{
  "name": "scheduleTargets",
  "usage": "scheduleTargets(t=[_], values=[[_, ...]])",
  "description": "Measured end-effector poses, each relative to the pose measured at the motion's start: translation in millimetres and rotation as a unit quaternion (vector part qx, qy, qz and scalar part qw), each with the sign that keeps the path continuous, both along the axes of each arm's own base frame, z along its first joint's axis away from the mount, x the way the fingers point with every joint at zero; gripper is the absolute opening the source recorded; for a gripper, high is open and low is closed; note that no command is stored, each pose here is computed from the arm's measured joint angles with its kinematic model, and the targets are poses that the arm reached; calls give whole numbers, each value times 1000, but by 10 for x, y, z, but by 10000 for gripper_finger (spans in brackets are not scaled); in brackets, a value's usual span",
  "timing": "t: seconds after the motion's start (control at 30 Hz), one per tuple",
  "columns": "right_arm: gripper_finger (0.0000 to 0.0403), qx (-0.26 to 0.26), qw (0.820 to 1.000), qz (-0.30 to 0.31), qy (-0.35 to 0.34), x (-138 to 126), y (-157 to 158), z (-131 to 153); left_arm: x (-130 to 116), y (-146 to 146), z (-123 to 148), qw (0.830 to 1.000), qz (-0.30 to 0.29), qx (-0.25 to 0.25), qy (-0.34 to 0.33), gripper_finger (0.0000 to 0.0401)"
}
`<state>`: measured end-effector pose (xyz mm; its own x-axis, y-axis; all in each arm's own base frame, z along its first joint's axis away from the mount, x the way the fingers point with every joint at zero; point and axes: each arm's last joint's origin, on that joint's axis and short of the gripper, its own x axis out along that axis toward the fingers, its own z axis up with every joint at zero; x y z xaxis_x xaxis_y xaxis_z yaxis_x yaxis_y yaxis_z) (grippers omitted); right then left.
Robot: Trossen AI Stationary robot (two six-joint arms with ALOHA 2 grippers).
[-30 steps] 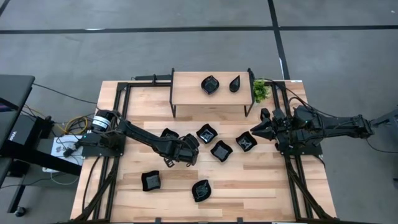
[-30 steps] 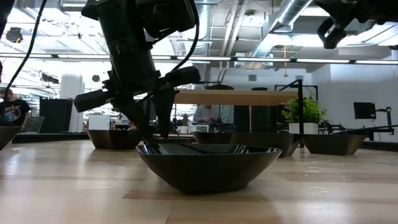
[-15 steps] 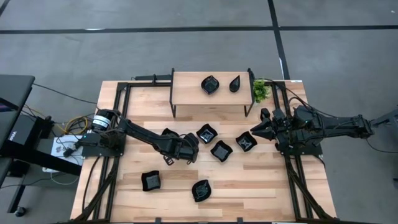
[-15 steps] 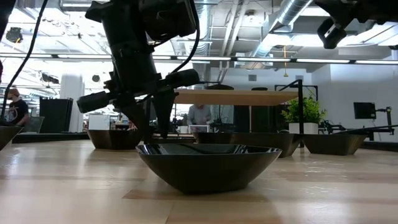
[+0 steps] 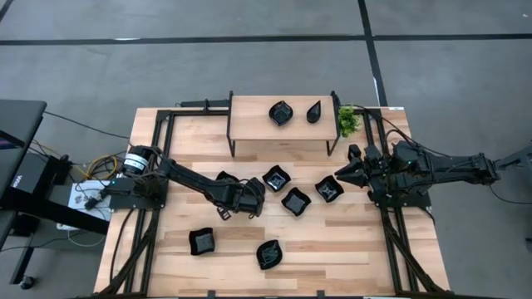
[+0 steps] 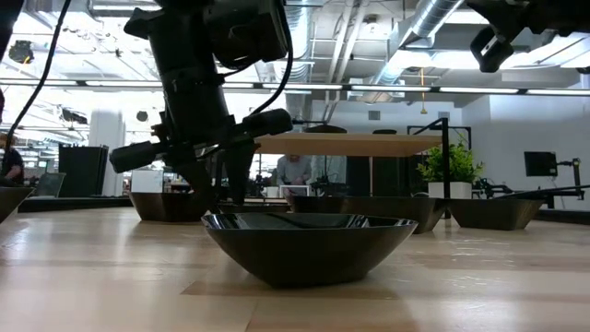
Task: Pick & Place Mini shaped plates
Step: Stack the top black leaf shaped plate on top of the other black leaf shaped plates on the shelf
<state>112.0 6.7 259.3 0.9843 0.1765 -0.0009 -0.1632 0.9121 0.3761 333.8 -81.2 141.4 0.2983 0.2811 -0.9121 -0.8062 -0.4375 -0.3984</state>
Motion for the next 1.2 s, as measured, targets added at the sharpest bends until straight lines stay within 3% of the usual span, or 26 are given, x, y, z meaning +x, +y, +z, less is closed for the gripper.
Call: scheduleTargets(t=[0.73, 1.2], values=[[71, 0, 1000, -1, 0, 0, 0, 0, 18, 104, -8, 1000, 7, -7, 6, 117], [71, 0, 1000, -1, 0, 0, 0, 1, 3, 109, -22, 1000, 7, -5, 10, 49]])
